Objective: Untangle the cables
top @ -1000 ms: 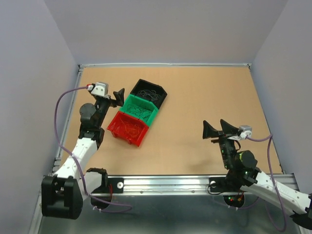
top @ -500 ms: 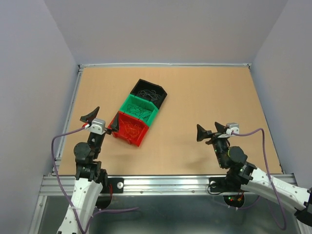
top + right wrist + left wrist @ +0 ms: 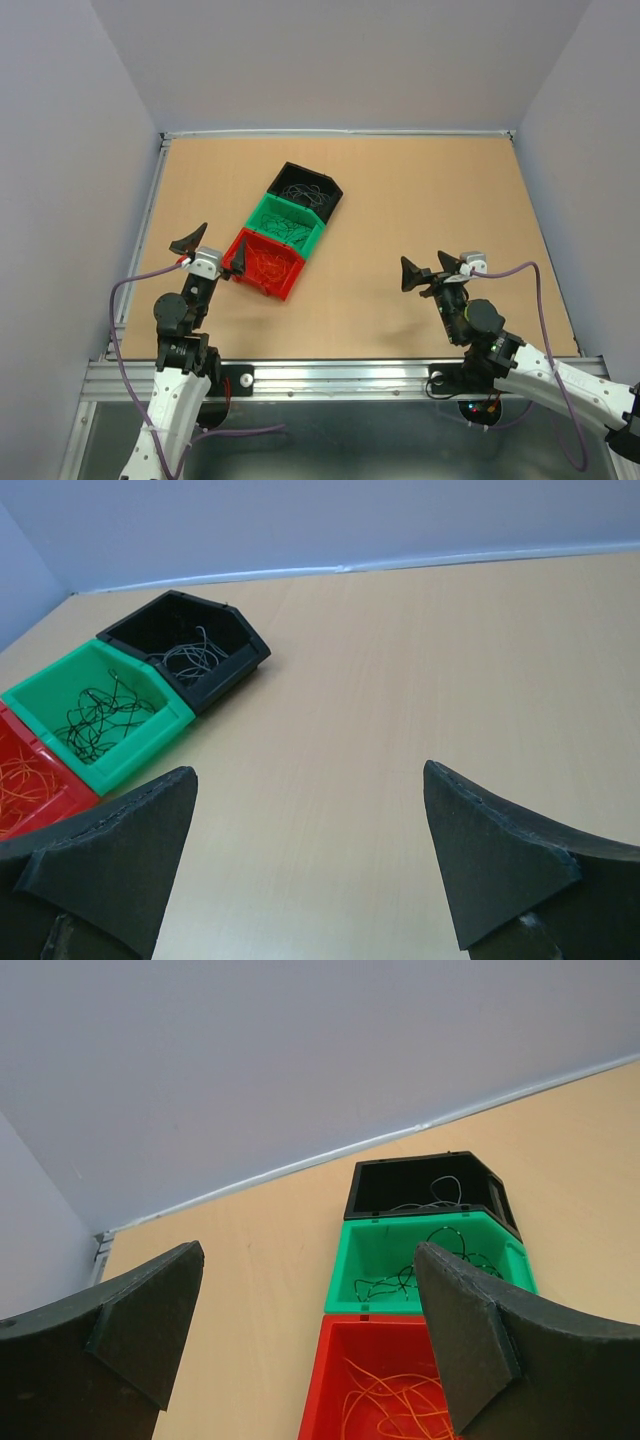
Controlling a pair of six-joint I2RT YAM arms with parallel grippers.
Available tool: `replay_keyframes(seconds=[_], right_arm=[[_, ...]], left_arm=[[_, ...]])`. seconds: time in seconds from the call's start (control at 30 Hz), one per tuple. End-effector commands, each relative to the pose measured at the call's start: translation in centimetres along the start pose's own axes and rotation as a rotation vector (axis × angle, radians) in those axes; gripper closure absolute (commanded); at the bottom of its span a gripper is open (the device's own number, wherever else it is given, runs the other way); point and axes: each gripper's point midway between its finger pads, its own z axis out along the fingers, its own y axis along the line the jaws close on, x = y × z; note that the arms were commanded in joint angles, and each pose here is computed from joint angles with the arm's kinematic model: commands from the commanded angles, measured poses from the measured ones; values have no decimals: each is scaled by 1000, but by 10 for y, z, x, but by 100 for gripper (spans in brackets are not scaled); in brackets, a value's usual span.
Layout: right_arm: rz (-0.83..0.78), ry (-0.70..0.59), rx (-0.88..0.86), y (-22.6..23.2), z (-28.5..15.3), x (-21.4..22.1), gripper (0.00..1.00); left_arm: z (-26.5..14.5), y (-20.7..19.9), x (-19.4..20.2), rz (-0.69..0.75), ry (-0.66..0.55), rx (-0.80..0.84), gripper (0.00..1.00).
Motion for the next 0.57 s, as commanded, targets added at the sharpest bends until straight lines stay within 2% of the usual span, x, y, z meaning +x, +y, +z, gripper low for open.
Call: replay_keyframes(seconds=[0.0, 0.53], right_arm=[[48, -43, 1, 5, 2, -21, 1], [50, -40, -15, 10, 3, -21, 1]], left_arm=[[0, 1, -9, 26, -47, 0, 1], [0, -1, -9, 29, -49, 9, 1]])
